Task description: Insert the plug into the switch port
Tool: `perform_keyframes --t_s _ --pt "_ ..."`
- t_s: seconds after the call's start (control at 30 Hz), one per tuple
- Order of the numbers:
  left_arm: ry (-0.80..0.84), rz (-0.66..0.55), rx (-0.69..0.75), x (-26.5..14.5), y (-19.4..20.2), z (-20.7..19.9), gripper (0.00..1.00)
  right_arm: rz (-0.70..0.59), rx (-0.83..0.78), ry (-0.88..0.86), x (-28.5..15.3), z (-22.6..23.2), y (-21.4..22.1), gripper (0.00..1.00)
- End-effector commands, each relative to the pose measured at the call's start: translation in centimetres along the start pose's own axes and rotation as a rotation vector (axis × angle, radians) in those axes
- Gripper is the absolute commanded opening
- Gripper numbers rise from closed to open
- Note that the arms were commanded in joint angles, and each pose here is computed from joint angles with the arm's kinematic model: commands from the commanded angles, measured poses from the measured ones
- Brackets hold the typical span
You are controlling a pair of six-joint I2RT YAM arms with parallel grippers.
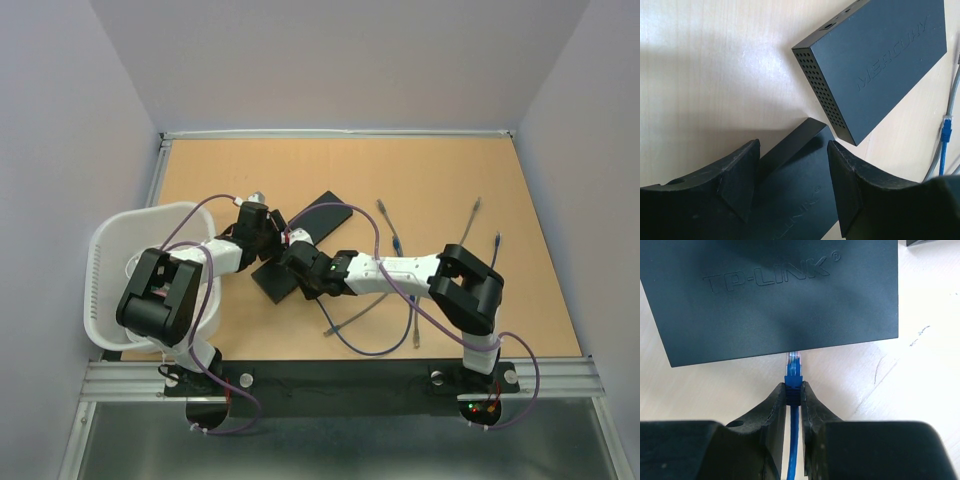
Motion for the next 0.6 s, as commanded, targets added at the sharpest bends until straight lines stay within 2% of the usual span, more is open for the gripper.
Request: perform_keyframes --t_s 0.0,0.57 --pt "-0.054 0.269 -0.017 -0.4 5.3 1.6 0.67 -0.333 0.144 -0.133 -2.5 3.0 -7.7 0.00" --pt "-0.071 0.277 -0.009 0.1 5.3 1.7 0.67 -0.378 0.143 -0.143 -4.3 3.3 -8.4 0.00"
Point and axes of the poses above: each gripper's point midway between its finger pads, its own x axis out along the fingers, its own z axis along the line the jaws close on, y = z × x, the point moved 9 cm from there along -x, back along the fingers, and after that the axes turned 2 degrees about x, right-handed, at the moved point
